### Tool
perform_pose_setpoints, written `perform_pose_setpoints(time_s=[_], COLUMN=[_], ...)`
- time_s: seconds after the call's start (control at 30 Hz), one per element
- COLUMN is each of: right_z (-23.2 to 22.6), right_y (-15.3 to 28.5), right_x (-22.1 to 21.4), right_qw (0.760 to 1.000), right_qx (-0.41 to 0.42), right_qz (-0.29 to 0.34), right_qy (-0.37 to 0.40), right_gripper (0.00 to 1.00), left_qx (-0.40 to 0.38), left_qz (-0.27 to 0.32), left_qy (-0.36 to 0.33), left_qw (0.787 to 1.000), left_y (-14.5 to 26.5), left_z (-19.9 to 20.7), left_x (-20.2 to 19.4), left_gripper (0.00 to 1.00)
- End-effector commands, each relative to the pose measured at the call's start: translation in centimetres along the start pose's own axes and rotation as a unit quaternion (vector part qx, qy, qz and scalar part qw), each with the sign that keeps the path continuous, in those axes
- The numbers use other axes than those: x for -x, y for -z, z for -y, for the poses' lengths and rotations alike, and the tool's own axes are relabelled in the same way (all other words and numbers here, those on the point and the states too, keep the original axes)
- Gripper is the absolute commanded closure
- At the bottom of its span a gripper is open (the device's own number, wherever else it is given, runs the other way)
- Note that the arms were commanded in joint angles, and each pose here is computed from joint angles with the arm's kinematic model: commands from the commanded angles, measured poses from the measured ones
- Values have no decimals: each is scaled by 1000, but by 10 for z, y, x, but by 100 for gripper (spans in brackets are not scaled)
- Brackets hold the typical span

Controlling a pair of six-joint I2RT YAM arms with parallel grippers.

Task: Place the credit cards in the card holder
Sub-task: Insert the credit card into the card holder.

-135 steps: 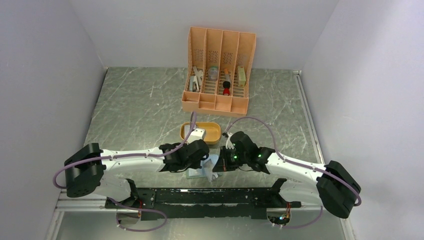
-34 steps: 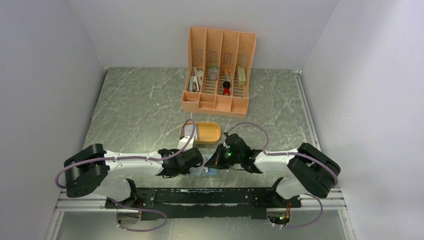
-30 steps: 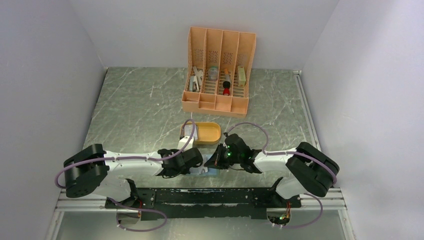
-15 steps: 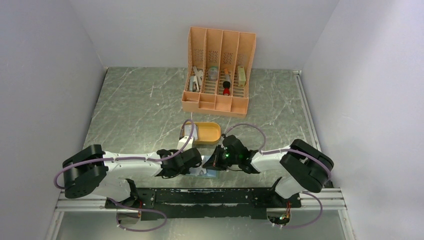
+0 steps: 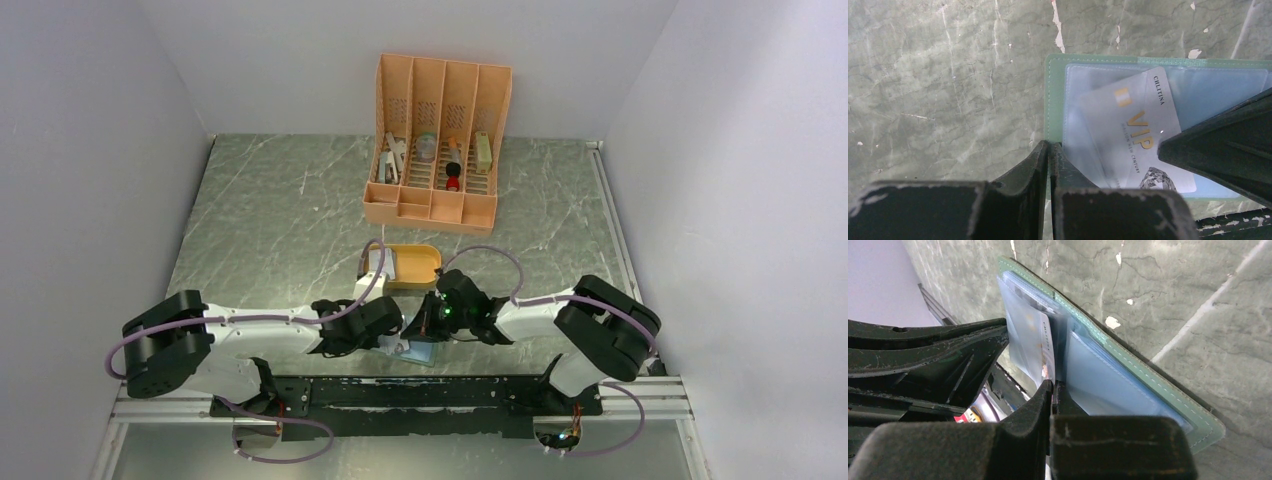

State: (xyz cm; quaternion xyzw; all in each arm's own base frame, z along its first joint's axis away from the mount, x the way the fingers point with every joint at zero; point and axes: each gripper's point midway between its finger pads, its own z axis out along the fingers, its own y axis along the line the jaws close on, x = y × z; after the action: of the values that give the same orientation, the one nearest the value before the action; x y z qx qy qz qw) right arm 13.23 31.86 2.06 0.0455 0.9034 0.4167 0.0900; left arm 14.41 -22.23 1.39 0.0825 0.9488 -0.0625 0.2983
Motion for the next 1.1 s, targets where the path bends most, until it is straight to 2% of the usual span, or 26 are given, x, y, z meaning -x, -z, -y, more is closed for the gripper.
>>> perform_pose_setpoints(time_s=[0.0, 0.57, 0.87, 1.07], right_z=[16, 12, 16, 24], right_y=[-2, 0, 12, 13], right_x=[-5, -6, 7, 7], right_qw=[999, 999, 997, 996], right_qx=[-42, -44, -56, -65], right_qz=[-4, 1, 53, 62], right_qy=[11, 24, -3, -15], right_gripper=[100, 100, 100, 100], left_qx=[-34, -41, -42, -48], left_qz=[-31, -35, -41, -43], left_qy=[22, 23, 23, 24], left_qw=[999, 998, 998, 998], left_y=[-3, -2, -2, -1], left_z=[12, 13, 12, 14], left_x=[-17, -19, -22, -24], left_gripper=[90, 91, 95, 95])
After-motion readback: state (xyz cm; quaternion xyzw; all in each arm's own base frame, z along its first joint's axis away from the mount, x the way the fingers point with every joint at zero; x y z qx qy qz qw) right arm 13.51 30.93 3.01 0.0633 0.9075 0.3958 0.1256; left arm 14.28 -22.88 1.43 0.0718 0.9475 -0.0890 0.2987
